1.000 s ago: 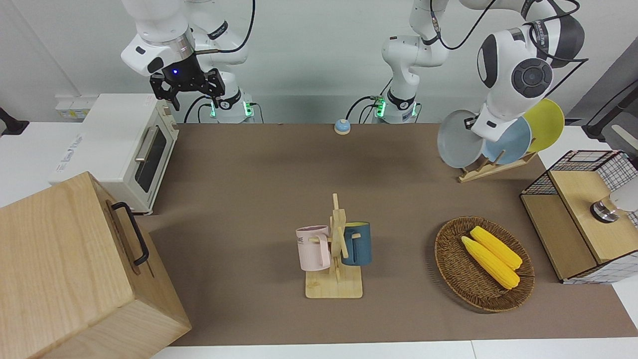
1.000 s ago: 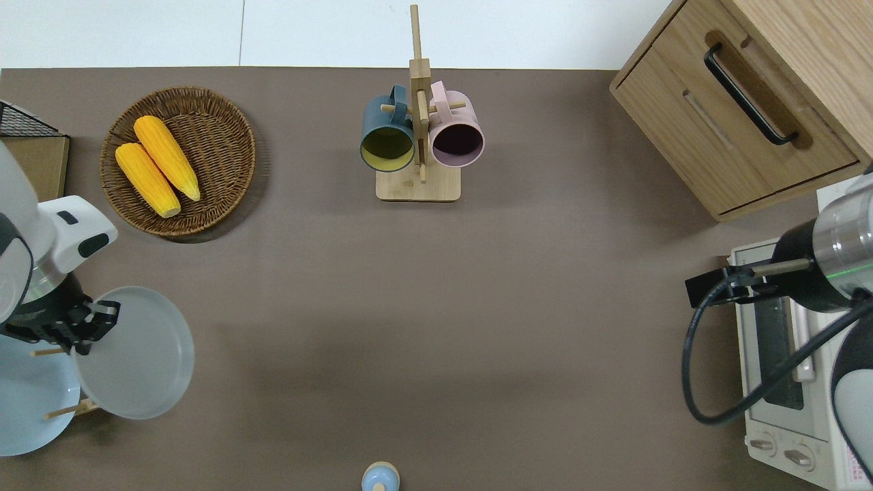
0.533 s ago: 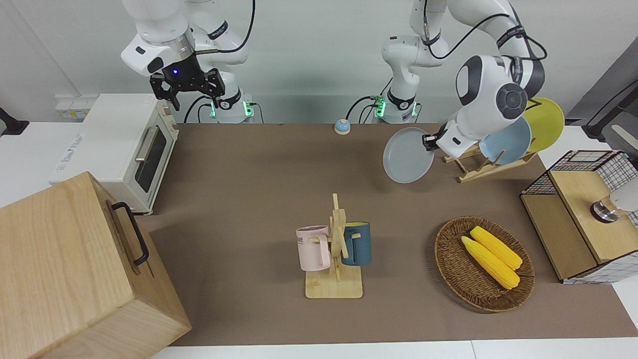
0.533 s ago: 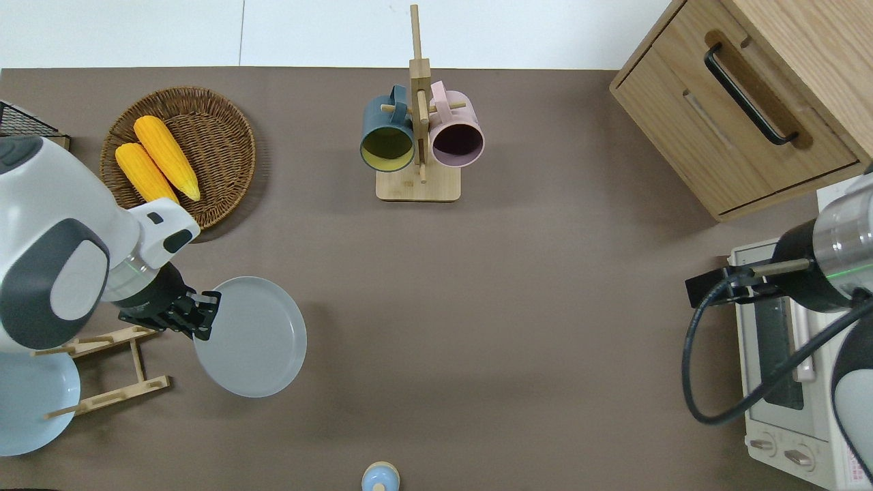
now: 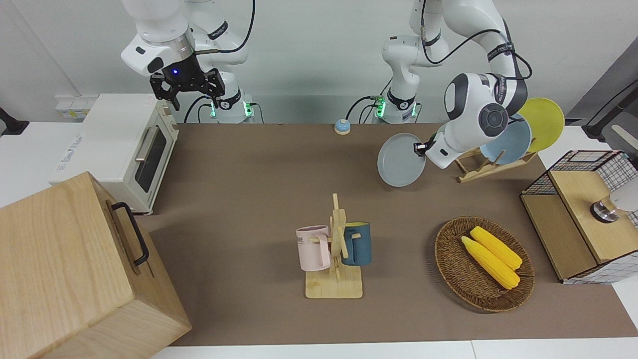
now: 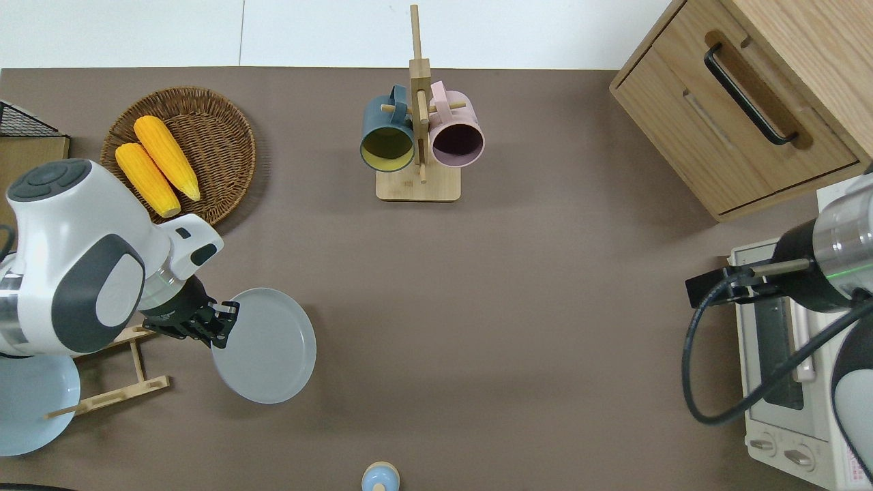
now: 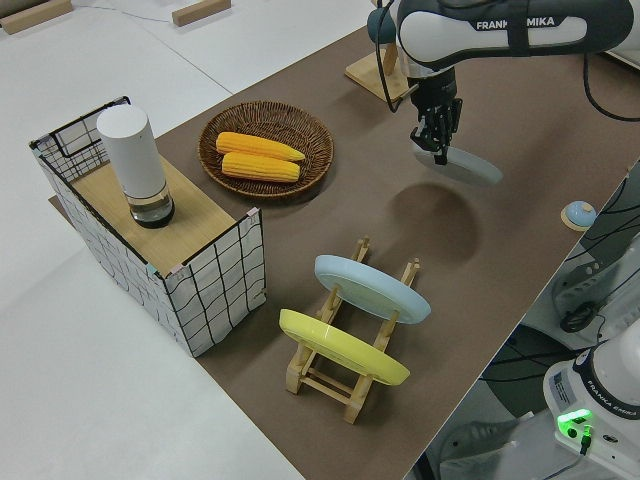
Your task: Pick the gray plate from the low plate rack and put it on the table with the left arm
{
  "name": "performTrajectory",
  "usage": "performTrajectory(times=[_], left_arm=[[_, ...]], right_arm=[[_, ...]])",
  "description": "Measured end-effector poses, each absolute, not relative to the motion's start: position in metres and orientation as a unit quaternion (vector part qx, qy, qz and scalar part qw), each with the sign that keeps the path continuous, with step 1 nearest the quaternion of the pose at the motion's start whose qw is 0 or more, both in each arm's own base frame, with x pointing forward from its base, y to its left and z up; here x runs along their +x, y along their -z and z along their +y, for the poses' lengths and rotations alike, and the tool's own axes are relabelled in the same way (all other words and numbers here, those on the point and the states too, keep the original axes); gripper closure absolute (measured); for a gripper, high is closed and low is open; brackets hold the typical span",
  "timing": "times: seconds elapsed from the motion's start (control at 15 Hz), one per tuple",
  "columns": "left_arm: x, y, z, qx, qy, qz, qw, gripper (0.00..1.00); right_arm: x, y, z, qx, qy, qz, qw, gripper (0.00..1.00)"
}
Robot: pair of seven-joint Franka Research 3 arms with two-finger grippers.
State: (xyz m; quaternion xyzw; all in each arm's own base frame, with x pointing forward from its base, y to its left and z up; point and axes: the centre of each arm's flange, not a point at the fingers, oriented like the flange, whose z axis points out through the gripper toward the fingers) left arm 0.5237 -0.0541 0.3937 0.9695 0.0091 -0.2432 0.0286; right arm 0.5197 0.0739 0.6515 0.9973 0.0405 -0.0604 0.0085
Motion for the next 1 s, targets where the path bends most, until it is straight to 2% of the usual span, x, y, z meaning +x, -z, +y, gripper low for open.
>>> performTrajectory(times=[0.27, 0.4, 0.47, 0.53, 0.8, 1.0], left_arm=[[0.525, -0.395, -0.044, 0.970, 0.241, 0.018, 0.030, 0.22], [0.528, -0.401, -0.042, 0.972, 0.233, 0.019, 0.030, 0.18], [0.531, -0.407, -0.041, 0.974, 0.226, 0.019, 0.028, 0.12], [0.536, -0.421, -0.040, 0.977, 0.210, 0.017, 0.024, 0.01], [0.560, -0.504, -0.033, 0.992, 0.117, 0.031, -0.023, 0.00], [0.567, -0.550, -0.032, 0.997, 0.067, 0.037, -0.021, 0.00]], right_arm=[[0.520, -0.652, 0.074, 0.997, 0.060, 0.041, 0.009, 0.01], [0.520, -0.652, 0.074, 0.997, 0.060, 0.041, 0.009, 0.01], [0.520, -0.652, 0.074, 0.997, 0.060, 0.041, 0.009, 0.01], [0.520, -0.652, 0.074, 0.997, 0.060, 0.041, 0.009, 0.01], [0.520, -0.652, 0.074, 0.997, 0.060, 0.041, 0.009, 0.01], [0.520, -0.652, 0.074, 0.997, 0.060, 0.041, 0.009, 0.01]])
